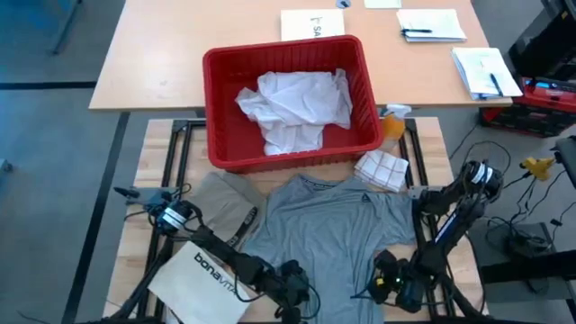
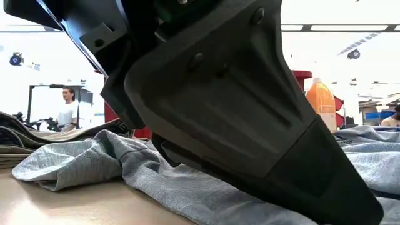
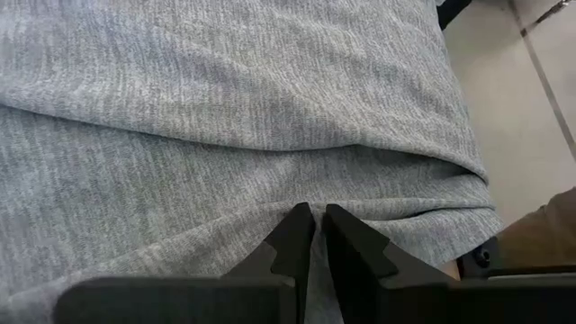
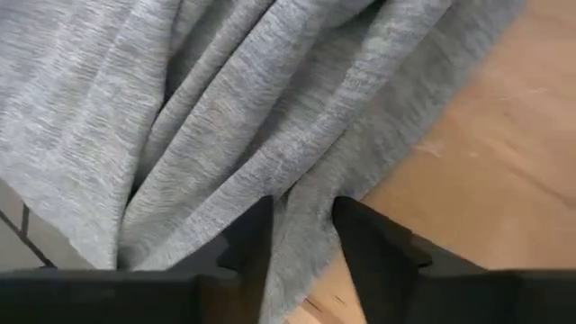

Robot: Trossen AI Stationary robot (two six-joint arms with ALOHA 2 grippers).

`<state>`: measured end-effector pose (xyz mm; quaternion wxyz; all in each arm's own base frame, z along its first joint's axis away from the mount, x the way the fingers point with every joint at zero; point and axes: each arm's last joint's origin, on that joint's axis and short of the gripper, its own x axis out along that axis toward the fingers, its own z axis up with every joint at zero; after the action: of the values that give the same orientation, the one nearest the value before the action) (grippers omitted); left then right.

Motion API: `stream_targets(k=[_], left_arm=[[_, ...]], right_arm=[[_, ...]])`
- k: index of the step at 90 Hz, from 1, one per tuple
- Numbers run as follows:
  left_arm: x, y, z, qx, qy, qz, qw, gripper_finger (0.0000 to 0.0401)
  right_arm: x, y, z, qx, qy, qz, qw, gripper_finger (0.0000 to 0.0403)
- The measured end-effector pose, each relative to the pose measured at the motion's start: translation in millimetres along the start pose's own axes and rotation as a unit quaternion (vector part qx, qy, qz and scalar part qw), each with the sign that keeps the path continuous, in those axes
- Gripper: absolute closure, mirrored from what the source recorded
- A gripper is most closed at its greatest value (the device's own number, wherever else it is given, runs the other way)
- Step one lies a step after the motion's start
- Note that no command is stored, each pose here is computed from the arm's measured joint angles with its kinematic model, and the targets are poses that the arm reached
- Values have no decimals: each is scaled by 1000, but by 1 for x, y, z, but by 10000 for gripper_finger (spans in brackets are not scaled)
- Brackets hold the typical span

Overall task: Fold laundry
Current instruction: Fold the gray shirt

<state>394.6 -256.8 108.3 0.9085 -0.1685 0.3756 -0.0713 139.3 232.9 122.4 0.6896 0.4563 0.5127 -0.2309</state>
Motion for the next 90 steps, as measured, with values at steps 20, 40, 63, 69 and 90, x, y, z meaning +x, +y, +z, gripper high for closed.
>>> stream_targets(k=[20, 40, 63, 69, 90], left_arm=[[0, 0, 0, 0, 1, -1, 1000, 376], [0, 0, 0, 3, 2, -2, 1000, 376], [0, 0, 0, 7, 2, -2, 1000, 376], [0, 0, 0, 7, 2, -3, 1000, 376], [-1, -1, 0, 7, 3, -6, 1000, 376]], right_arm=[[0, -3, 1, -11, -1, -11, 1000, 397], [-19, -10, 1, -39, 15, -24, 999, 402], [-54, -26, 0, -44, 32, -51, 997, 403], [-58, -28, 0, -50, 35, -52, 997, 403], [-59, -30, -3, -53, 60, -69, 994, 403]])
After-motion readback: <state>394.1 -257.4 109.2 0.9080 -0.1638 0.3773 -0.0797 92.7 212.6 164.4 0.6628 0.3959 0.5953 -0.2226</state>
